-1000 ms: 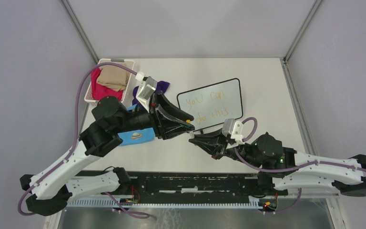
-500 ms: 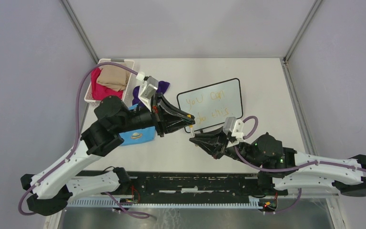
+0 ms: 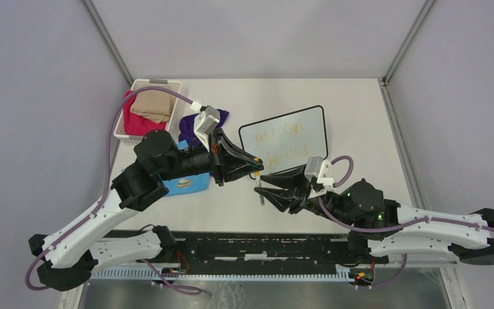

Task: Write a sentence on the whiteboard
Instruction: Close the whiteboard marker at the center of the board.

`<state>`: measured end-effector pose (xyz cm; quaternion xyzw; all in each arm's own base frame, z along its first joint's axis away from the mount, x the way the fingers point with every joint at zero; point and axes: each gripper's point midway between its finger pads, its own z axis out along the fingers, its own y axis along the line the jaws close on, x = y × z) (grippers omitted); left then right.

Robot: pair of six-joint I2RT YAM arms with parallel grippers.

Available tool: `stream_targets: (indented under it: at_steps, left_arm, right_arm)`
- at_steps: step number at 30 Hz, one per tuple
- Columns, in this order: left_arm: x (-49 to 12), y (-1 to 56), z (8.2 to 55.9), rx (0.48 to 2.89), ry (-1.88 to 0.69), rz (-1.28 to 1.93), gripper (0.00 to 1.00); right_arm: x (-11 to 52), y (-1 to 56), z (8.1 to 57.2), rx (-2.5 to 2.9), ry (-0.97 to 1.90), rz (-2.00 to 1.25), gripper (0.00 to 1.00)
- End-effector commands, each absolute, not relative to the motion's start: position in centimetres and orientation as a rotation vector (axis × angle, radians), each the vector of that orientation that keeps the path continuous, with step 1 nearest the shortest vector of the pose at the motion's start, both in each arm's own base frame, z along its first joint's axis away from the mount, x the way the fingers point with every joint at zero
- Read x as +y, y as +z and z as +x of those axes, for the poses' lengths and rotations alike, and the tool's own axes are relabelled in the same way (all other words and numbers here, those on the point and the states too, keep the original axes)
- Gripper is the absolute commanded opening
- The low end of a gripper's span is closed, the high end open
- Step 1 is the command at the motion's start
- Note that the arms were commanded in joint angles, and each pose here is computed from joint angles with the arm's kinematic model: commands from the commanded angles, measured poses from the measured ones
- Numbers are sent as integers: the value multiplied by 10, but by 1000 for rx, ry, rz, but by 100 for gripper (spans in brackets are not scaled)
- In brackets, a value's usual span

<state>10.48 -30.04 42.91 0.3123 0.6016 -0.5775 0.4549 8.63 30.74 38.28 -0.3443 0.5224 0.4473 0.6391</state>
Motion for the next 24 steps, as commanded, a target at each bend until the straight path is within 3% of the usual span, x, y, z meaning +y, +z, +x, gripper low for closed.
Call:
stream_targets:
  at_steps: [1,7,11,13,15,16,21,24]
  left_arm:
    - [-296,435,105,1453,-1414,757,2]
    - [-296,433,104,1449,-1418,752,2]
    - [-296,430,106,1456,-1412,754,4]
    - [-296,427,107,1465,-1399,753,20]
    - [-295,425,111,1477,-1374,742,45]
    - [-294,424,114,1483,-1359,731,53]
    - [-277,429,136,1504,-1224,596,83]
    - [-257,436,155,1503,-1105,479,91]
  right_arm:
    - [306,401,88,1159,1058,-714,34]
    - [317,395,86,1185,1064,-743,19]
    - [320,388,85,1198,1066,-760,4]
    - [319,386,85,1201,1061,-761,0]
    - [316,381,89,1219,1036,-751,0]
    - [313,378,93,1234,1017,-740,0]
    - [292,364,113,1318,890,-668,0]
    - [275,353,129,1385,774,-616,0]
